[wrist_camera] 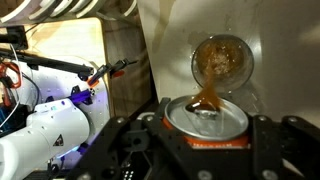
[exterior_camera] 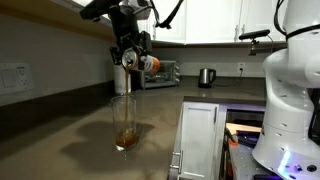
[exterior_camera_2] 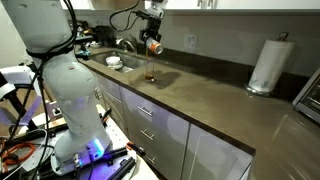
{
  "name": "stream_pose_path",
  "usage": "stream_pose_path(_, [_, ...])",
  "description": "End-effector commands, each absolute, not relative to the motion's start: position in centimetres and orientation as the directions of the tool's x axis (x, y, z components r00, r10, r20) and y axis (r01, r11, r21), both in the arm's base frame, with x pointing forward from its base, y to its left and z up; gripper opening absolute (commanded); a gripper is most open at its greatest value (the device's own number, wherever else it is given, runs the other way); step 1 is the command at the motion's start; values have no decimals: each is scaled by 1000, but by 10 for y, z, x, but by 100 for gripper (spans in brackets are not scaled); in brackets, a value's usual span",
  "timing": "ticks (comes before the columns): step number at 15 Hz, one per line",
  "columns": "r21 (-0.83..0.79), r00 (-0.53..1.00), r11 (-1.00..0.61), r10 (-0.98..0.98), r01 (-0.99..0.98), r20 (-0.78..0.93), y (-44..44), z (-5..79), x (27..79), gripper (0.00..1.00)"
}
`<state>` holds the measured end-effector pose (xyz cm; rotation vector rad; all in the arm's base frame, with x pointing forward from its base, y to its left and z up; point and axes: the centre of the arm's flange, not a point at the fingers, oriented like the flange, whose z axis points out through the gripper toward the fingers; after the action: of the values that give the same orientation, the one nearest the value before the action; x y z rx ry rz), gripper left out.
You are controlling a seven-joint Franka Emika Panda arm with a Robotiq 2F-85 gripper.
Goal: Pour the contents of the can into the glass
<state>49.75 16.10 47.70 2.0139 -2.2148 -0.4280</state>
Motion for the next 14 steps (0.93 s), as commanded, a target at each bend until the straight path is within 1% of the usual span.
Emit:
stream_pose_path(1, [285,-109,76,-989,-956,-102,161,477,498,51])
stream_pose_path(3, [285,-109,76,-989,-956,-102,161,477,498,51])
stream_pose_path(4, [285,-109,76,-989,-956,-102,161,477,498,26])
stream_pose_path(14, [294,-93,67,-993,-953,-73,177,476,496,26])
